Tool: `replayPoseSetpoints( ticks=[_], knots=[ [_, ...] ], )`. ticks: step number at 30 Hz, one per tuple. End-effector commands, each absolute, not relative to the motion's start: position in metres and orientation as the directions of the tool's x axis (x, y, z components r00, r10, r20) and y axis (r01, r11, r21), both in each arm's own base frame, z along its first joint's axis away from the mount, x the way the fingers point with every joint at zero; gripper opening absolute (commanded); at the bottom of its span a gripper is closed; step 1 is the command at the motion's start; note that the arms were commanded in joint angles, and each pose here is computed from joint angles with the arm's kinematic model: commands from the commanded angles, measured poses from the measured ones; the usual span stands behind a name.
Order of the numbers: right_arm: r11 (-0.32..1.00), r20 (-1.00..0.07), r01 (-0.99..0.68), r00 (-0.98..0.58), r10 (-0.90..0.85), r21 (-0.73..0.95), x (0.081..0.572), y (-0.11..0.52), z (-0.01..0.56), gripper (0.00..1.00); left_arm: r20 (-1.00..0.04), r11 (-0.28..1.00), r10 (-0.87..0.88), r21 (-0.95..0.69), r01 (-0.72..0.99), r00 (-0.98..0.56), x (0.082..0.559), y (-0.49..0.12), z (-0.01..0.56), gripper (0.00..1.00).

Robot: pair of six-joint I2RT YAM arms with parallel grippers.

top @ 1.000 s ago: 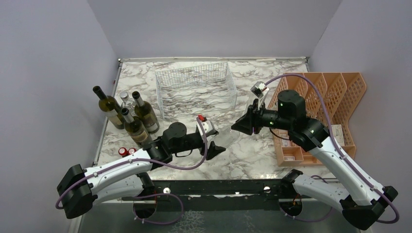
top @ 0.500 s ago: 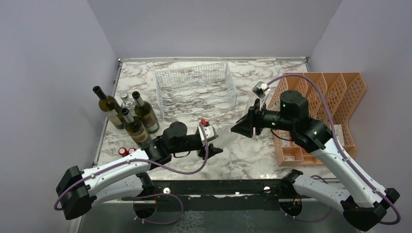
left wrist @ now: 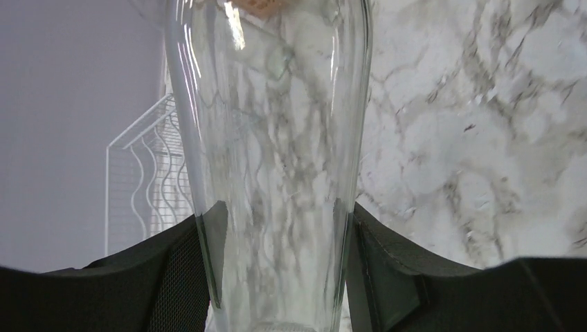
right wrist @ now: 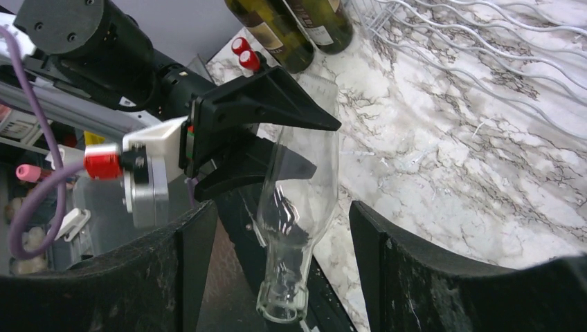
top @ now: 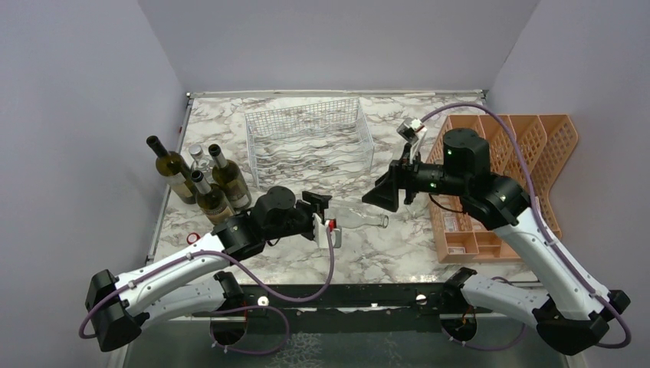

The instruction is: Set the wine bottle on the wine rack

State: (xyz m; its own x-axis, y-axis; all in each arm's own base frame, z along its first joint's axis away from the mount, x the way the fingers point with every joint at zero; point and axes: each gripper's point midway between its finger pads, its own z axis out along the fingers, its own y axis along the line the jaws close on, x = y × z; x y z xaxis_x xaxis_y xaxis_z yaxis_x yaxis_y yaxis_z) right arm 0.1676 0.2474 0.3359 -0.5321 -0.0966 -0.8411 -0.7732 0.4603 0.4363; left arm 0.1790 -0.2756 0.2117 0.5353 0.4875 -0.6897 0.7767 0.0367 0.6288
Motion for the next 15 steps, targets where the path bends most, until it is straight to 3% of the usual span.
replayPoseSetpoints(
  ticks=[1, 5, 15],
  knots=[
    [0.419, -0.839, -0.82, -0.504, -0.204, 0.39, 0.167, 0.253, 0.313, 0.73, -0.415, -0.072, 0.536, 0.845, 0.529, 0.735, 0.208, -0.275, 0.237, 0.0],
    [0.419, -0.788, -0.816, -0.538, -0.298, 0.399, 0.176, 0.262, 0.276, 0.74, -0.393, -0.089, 0.532, 0.855, 0.512, 0.75, 0.211, -0.279, 0.239, 0.0],
    [0.355, -0.732, -0.789, -0.605, -0.313, 0.501, 0.159, 0.279, 0.236, 0.74, -0.367, -0.068, 0.527, 0.881, 0.468, 0.767, 0.211, -0.274, 0.237, 0.0]
  ],
)
